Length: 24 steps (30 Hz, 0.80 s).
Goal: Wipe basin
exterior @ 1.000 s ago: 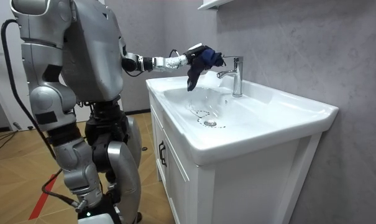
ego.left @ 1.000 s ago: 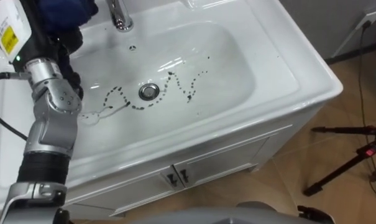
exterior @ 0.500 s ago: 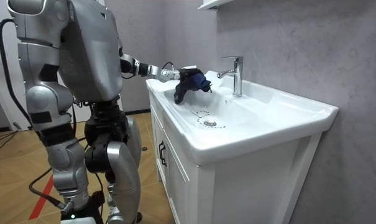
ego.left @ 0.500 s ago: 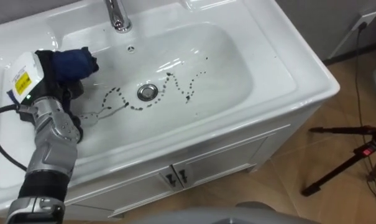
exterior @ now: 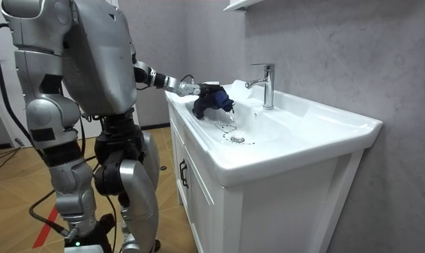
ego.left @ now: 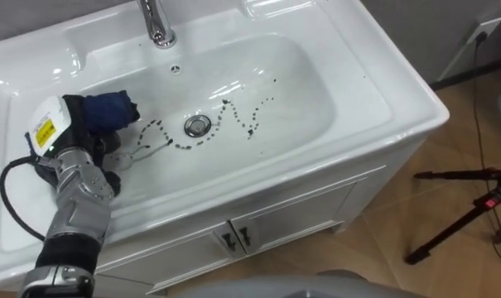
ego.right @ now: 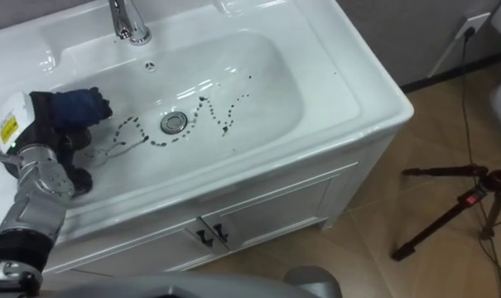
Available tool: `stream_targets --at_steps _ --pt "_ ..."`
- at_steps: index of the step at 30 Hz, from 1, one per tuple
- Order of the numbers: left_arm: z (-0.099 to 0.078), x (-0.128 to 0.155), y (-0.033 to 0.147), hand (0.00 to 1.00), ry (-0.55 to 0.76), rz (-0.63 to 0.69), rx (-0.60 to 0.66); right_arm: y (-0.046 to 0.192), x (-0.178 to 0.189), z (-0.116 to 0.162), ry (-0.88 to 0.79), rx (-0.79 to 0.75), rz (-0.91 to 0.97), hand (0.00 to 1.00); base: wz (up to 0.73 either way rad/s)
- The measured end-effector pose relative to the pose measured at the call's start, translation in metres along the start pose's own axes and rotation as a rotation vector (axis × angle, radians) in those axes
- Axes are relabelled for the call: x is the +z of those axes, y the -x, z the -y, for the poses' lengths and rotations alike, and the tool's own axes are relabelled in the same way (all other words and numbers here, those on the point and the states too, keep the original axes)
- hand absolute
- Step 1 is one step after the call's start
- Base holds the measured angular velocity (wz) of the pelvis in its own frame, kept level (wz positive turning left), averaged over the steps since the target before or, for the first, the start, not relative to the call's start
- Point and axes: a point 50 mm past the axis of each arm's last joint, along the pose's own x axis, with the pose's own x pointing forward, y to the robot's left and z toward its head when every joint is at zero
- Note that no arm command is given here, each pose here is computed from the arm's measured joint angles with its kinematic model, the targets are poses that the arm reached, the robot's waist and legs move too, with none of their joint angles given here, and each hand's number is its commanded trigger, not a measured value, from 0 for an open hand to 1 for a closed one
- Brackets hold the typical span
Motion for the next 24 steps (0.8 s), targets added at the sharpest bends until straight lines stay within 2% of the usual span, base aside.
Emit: stream_targets --at_steps 9,14,24 --pt "0.02 -0.014 0.008 1.0 -0.071 -0.039 -0.1 0.001 0.004 0.001 0.071 -0.008 0.014 0.0 0.0" --pt "0.036 -0.023 0.015 1.0 -0.195 -0.035 -0.205 0.001 0.005 0.002 0.114 0.005 0.01 0.0 -0.03" --pt "0.042 -0.05 0.023 1.0 -0.24 -0.13 -0.254 0.001 -0.008 0.002 0.116 0.018 -0.054 0.0 -0.18"
